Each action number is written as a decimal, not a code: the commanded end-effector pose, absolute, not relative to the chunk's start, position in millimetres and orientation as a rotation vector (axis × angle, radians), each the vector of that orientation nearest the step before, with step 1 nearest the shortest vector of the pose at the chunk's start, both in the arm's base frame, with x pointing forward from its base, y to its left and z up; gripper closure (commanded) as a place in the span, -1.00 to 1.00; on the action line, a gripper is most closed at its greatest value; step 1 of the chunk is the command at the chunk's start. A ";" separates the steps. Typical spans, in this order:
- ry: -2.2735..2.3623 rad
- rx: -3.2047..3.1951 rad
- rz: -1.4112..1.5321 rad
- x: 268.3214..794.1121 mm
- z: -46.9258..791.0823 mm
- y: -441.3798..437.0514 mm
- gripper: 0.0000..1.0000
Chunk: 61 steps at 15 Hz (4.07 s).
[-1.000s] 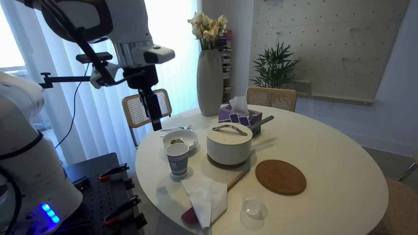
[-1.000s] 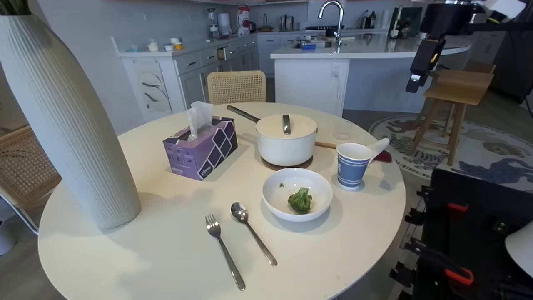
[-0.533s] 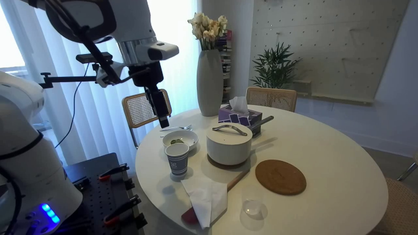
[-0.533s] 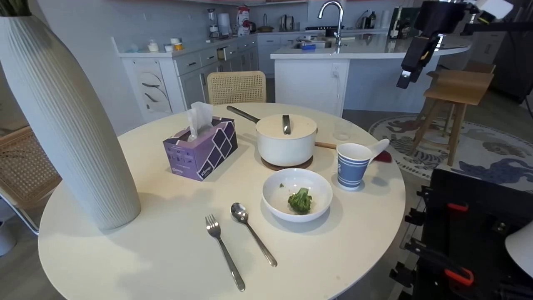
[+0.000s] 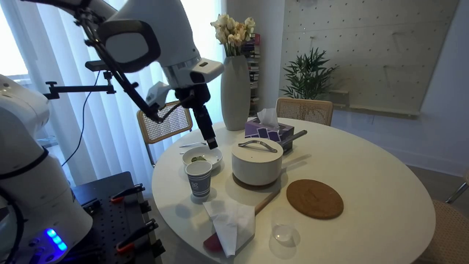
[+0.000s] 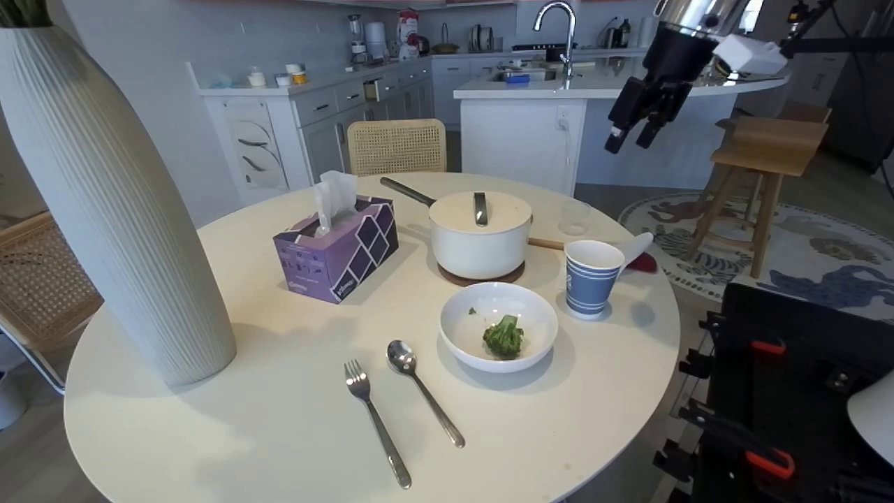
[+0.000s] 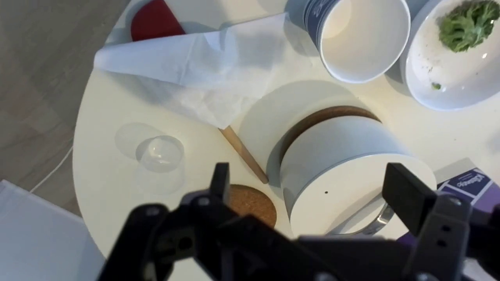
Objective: Remove the lid from the white pot, pick up the broccoli from the white bowl and place it inside the pot, move the tissue square to the left, pick up the spatula and use it to stir inside the white pot, place the spatula on the table, place the white lid on top of the pot
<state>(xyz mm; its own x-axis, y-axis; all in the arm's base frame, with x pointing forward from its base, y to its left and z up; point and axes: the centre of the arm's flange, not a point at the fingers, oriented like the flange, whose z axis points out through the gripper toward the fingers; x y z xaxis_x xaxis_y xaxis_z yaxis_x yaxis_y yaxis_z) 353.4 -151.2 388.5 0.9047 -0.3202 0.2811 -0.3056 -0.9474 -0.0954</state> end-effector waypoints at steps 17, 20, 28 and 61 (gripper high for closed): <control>0.862 -2.859 -0.308 597.7 328.9 -139.0 -1.00; 0.885 -2.839 -0.242 620.9 321.7 -125.1 -1.00; 0.942 -2.840 -0.078 652.5 279.0 -86.5 -1.00; 1.273 -2.946 0.133 670.0 341.7 -197.2 0.88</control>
<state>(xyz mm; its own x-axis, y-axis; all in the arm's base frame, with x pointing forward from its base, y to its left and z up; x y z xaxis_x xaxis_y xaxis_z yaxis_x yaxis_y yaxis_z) 665.6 -166.7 317.8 0.7132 -0.6982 -0.0622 -0.6936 -0.7158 0.0811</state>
